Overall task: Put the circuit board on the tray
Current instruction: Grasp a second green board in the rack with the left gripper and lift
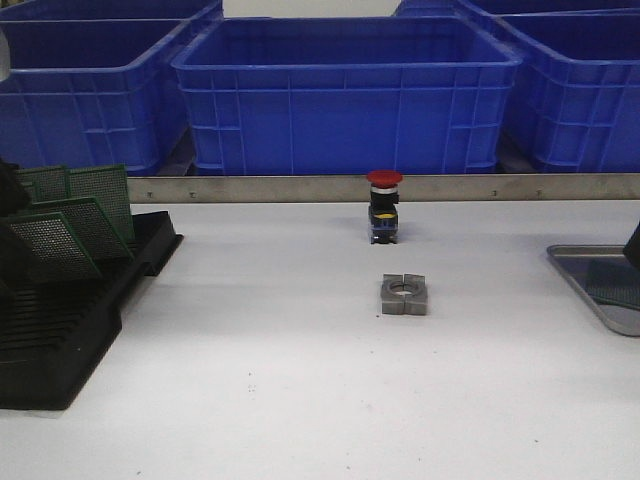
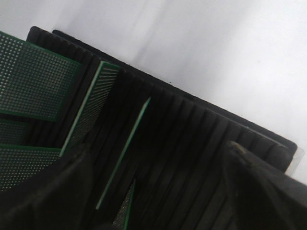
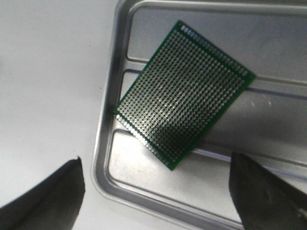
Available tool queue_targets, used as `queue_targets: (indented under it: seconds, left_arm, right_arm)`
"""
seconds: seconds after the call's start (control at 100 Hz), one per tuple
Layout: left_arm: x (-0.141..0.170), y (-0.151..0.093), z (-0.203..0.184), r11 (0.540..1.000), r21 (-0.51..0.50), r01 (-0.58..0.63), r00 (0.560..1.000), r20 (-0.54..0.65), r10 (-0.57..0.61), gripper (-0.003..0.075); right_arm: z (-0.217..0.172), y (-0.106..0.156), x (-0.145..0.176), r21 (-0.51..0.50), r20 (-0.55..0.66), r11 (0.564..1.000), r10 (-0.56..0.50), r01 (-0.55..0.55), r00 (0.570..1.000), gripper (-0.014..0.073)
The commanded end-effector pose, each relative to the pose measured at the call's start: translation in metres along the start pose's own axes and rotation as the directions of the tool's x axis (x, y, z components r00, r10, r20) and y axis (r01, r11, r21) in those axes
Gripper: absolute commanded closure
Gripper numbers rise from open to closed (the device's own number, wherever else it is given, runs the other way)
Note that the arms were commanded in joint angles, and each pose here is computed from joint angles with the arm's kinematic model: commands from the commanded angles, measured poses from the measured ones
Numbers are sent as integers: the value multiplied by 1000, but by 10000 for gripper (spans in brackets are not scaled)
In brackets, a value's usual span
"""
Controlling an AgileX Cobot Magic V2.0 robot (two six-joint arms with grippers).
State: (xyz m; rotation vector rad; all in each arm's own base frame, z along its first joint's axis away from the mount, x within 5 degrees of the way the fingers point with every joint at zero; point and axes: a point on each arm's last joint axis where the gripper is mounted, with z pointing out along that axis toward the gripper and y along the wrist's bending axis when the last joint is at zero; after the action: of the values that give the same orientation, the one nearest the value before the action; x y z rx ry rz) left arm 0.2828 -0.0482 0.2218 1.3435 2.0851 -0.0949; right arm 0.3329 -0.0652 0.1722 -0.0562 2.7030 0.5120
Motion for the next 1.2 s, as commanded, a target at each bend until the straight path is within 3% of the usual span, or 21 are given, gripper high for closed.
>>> queue_targets:
  seconds: [0.0,0.42,0.84,1.07,1.13,1.19]
  left_arm:
    - [-11,10,-13,997,-79,18,999,48,-14,208]
    - [-11,13,-13,994,-109,18,999,45,-13,208]
    - [-11,10,-11,997,-77,18,999,45,-14,208]
    - [-2,10,8,999,-25,43,999,11,-43,209]
    - [-2,10,10,999,-21,45,999,7,-45,229]
    - [-2,10,10,999,-21,45,999,7,-45,322]
  right_arm:
    - [-18,7,-11,-10,69,1000,-12,13,998,-33]
    - [-18,8,-12,-22,83,1000,6,-5,997,-33]
    - [-18,8,-12,-23,83,1000,7,-5,997,-33]
    - [-18,9,-12,-25,84,1000,9,-7,996,-33]
    - [-18,9,-12,-26,83,1000,9,-7,996,-33]
    - [-18,9,-12,-26,84,1000,10,-8,996,-33]
